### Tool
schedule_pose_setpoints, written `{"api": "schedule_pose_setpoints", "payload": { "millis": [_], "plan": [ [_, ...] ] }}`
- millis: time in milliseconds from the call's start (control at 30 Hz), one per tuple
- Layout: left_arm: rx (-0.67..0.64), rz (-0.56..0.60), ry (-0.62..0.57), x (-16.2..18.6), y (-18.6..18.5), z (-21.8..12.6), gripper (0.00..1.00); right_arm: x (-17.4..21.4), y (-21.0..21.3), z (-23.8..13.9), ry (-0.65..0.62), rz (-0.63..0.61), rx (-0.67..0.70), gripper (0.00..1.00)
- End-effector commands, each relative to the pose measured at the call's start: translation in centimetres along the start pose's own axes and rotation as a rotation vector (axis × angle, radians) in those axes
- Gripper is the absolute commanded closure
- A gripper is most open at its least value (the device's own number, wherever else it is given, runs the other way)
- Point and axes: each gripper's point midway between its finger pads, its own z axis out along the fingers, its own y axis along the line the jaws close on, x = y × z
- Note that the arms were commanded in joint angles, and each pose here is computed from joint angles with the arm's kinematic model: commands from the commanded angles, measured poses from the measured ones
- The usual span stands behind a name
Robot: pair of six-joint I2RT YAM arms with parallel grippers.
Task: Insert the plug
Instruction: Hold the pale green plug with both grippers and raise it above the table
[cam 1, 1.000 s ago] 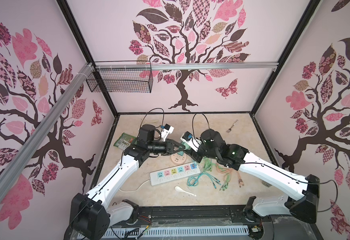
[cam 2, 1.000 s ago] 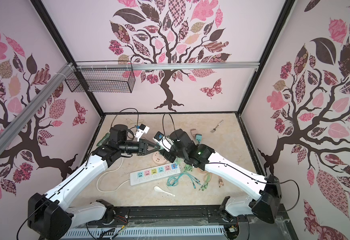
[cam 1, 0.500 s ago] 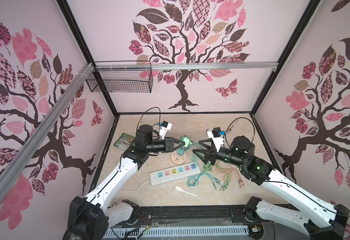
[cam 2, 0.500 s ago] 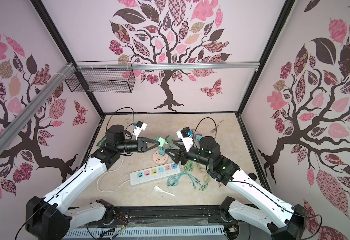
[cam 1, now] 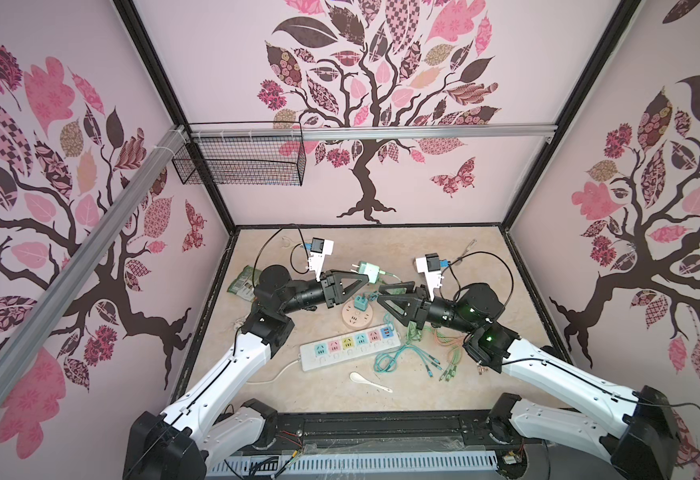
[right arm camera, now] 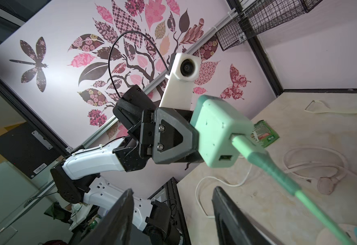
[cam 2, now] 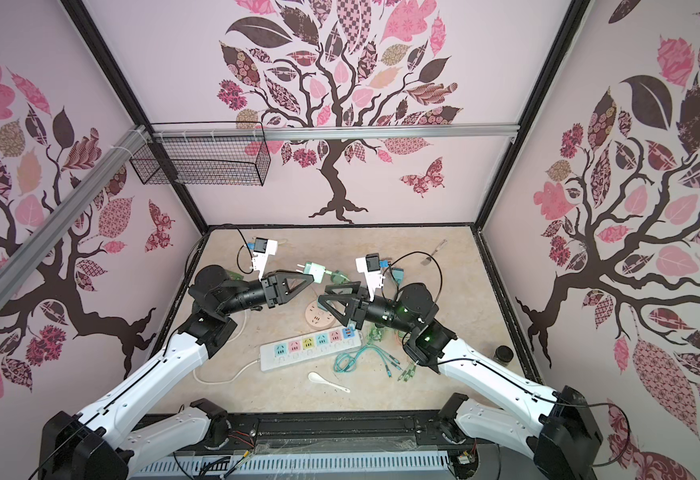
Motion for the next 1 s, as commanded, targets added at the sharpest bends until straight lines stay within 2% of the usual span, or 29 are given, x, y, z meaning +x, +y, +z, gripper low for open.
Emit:
{"api": "schedule_pose_setpoints", "payload": {
  "millis": [0, 367, 700, 967],
  "plan": [
    [0.070, 0.083, -0.056, -0.5, -2.0, -0.3, 1.00, -2.3, 2.6, 0.1, -0.086, 0.004, -0.118, 0.39],
    [0.161, 0.227, -0.070, 1.2, -5.5, 0.4, 1.00, -2.9, 2.0, 1.1, -0.119, 0.051, -0.138, 0.47],
    [0.167, 0.224, -0.077, 1.1, -5.4, 0.6, 1.00, -3.0, 1.6, 1.4, -0.111, 0.029, -0.113, 0.50],
    [0.155, 0.240, -0.098, 1.0, -5.5, 0.3, 1.00, -2.9, 0.0, 2.0, -0.097, 0.023, -0.030, 0.52]
  ]
}}
